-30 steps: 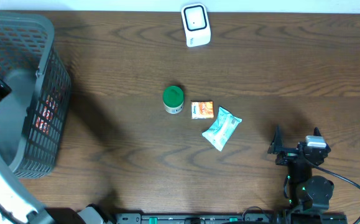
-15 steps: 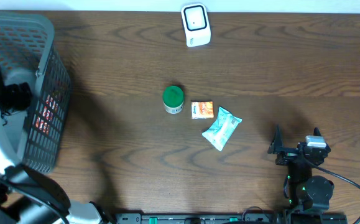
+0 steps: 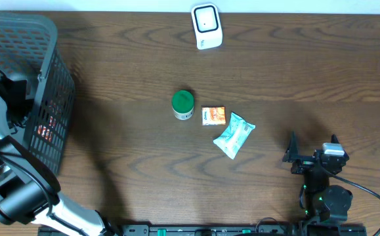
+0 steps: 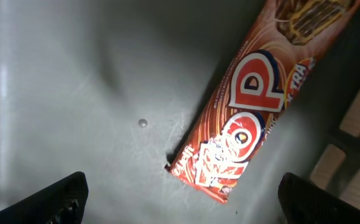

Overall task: Scan the item barcode
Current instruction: 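Reach the left gripper into the basket and grasp the chocolate bar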

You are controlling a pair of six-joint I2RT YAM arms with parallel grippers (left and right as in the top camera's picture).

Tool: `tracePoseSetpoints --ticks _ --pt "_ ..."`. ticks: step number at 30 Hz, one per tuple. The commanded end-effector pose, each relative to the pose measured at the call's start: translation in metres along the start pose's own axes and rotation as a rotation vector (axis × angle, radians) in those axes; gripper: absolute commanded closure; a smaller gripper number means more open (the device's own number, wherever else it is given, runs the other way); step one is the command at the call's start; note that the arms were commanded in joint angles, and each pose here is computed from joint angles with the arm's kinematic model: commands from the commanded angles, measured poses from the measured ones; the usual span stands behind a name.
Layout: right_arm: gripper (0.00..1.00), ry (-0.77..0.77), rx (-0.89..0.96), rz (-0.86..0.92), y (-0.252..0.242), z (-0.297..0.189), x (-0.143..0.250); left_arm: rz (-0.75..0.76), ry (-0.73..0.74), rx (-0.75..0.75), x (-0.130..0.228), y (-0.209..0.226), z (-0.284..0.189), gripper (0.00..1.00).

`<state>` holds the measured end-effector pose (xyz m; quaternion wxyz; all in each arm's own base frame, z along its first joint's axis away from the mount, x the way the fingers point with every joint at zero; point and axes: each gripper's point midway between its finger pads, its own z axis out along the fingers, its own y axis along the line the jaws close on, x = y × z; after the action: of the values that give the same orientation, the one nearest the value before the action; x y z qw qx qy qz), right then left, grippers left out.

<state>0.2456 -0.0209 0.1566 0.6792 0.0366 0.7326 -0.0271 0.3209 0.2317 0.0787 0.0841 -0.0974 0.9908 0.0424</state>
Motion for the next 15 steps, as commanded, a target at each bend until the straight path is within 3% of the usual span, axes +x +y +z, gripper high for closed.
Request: tracePoseSetpoints --ticks 1,15 --pt "0.01 -0.002 -0.002 0.002 0.001 0.000 0.000 0.035 0.027 0.000 0.000 0.001 0.014 0.02" --pt "0.01 -0.002 -0.002 0.002 0.001 0.000 0.000 0.034 0.112 0.037 0.007 -0.004 0.065 0.02"
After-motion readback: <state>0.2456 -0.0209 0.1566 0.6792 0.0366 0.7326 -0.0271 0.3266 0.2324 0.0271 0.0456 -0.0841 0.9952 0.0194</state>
